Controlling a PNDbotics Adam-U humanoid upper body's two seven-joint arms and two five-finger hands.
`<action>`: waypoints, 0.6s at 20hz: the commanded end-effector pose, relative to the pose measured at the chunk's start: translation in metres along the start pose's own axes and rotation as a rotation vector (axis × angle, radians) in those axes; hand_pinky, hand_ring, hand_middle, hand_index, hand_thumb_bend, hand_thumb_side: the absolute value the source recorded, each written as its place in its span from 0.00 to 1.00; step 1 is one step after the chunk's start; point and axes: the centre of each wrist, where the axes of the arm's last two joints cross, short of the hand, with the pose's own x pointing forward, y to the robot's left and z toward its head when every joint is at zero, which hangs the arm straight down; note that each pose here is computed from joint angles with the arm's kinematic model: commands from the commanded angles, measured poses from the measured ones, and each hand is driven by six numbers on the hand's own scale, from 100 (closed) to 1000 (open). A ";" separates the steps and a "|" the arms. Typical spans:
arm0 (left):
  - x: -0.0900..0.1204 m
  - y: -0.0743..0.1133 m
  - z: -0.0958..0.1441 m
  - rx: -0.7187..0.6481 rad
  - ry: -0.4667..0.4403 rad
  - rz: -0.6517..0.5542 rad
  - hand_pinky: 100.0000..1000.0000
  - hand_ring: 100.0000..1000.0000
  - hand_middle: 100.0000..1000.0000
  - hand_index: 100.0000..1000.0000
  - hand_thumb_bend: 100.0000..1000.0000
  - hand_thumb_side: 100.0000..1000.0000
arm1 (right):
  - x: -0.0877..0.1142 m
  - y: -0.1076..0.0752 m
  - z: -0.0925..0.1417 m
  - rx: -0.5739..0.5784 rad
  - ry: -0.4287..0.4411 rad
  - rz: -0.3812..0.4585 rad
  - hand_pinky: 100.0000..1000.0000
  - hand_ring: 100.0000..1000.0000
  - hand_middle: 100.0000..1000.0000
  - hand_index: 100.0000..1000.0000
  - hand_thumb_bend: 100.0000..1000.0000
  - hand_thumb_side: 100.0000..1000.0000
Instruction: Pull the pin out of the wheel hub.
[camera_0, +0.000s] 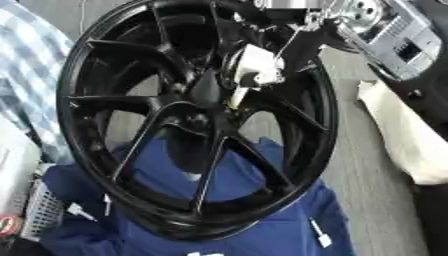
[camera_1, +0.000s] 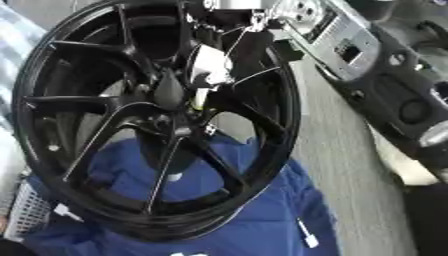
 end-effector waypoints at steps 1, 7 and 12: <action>0.006 0.001 -0.004 -0.003 -0.021 -0.006 0.89 0.65 0.63 0.69 0.08 0.62 | 0.007 -0.016 0.014 -0.032 -0.011 0.019 0.48 0.43 0.42 0.61 0.29 0.00; 0.006 0.001 -0.004 -0.003 -0.021 -0.006 0.89 0.65 0.63 0.68 0.08 0.62 | 0.011 -0.017 0.016 -0.043 -0.039 0.009 0.47 0.42 0.41 0.60 0.27 0.00; 0.006 0.001 -0.004 -0.004 -0.019 -0.005 0.89 0.65 0.63 0.68 0.08 0.62 | 0.014 -0.019 0.017 -0.047 -0.062 -0.005 0.46 0.41 0.40 0.59 0.27 0.00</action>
